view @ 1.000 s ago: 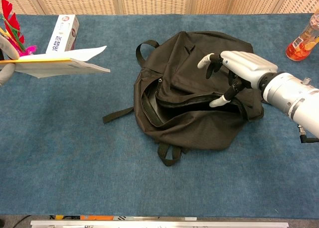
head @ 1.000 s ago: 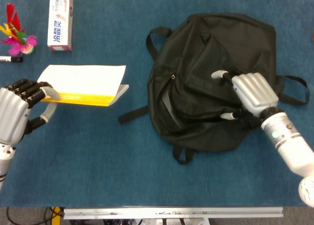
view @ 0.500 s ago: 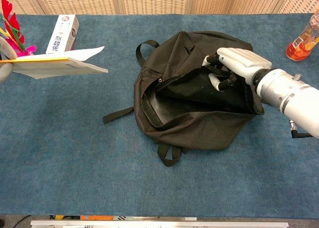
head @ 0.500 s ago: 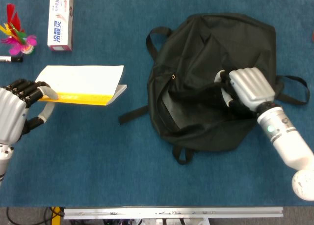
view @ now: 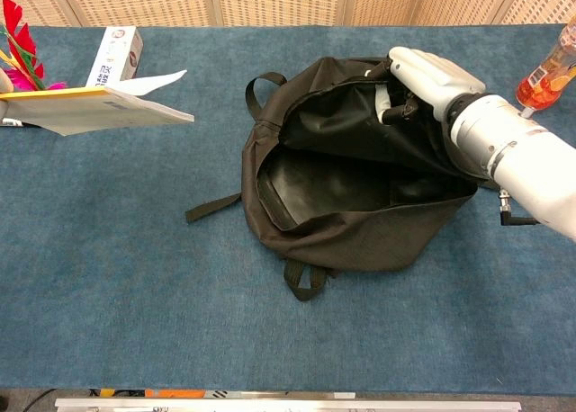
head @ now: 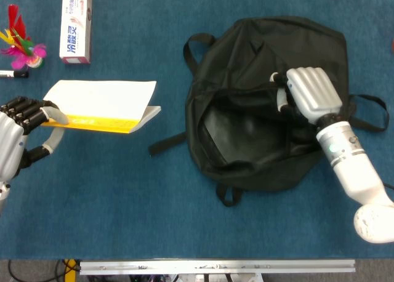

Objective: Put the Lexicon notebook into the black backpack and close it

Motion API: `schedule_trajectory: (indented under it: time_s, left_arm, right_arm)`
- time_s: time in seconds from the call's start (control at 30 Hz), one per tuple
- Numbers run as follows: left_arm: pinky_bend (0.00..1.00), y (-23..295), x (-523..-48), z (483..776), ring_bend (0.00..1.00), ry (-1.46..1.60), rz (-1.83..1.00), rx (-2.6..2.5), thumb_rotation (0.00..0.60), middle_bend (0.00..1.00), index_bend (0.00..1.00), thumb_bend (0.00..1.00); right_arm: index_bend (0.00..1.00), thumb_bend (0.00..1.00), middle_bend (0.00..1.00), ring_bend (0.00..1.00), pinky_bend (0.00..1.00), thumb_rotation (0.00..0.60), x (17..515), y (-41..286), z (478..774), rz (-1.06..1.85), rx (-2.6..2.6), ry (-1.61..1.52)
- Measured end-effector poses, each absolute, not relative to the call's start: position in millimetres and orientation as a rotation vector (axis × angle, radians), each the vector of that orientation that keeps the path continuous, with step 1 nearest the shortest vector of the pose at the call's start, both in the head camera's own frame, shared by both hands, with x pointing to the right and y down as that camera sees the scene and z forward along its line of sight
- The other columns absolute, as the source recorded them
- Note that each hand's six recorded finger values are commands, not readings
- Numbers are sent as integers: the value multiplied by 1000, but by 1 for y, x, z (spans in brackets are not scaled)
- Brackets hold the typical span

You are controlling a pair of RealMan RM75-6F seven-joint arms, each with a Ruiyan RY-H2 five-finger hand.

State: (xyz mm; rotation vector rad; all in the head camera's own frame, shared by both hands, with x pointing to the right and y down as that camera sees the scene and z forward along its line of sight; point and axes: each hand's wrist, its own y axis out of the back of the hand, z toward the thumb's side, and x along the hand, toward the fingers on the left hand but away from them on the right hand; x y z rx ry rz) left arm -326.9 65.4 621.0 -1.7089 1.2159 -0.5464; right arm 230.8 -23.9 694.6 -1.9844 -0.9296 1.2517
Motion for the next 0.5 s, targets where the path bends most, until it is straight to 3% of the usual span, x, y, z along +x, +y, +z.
schedule_trajectory:
  time_s: [0.5]
  left_arm:
    - [566,62,-312,595,574,1208,-418,-1858,600,587,629,424]
  right_arm:
    - [656,824,622,604,869,600,175,-43,662,1050,-2141,-1185]
